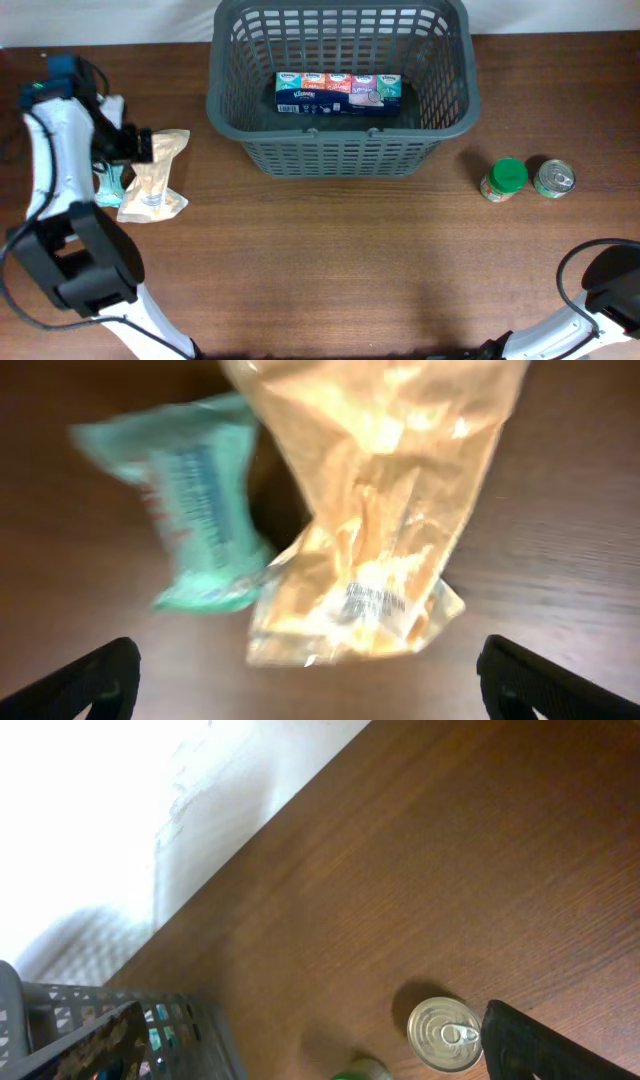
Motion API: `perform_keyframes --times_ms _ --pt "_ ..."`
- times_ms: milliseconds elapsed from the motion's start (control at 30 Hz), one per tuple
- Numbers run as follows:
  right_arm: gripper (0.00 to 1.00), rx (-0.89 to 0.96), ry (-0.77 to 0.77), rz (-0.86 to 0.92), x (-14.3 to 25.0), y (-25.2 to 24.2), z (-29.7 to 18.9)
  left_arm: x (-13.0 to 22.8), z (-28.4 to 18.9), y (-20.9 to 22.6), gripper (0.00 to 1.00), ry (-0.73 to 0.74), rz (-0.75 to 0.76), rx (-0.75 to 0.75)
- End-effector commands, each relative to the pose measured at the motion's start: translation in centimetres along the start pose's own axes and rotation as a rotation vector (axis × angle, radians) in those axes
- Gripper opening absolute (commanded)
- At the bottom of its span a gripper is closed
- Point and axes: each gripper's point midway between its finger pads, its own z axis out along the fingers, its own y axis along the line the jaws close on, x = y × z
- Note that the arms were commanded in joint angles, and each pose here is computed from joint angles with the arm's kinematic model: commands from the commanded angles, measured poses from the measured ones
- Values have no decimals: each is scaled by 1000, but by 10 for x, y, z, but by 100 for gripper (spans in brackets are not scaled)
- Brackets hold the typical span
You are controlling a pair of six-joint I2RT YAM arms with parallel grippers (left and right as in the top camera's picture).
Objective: Pack container
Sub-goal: 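Move the left gripper to the tan snack bag and grasp it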
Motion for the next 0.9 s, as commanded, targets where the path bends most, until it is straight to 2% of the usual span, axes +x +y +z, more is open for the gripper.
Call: perform_keyframes --times_ms 0,267,700,867 --pt "99 -4 -13 -6 -3 3 -4 5 33 -9 99 27 37 32" --pt "99 -4 -13 -6 -3 3 -4 -2 73 -24 100 22 104 105" --pt "99 -4 -13 -6 -3 3 -4 -16 83 -28 100 -29 131 121" --pt "99 -4 -13 -6 -3 3 -4 -8 106 -48 98 19 138 218"
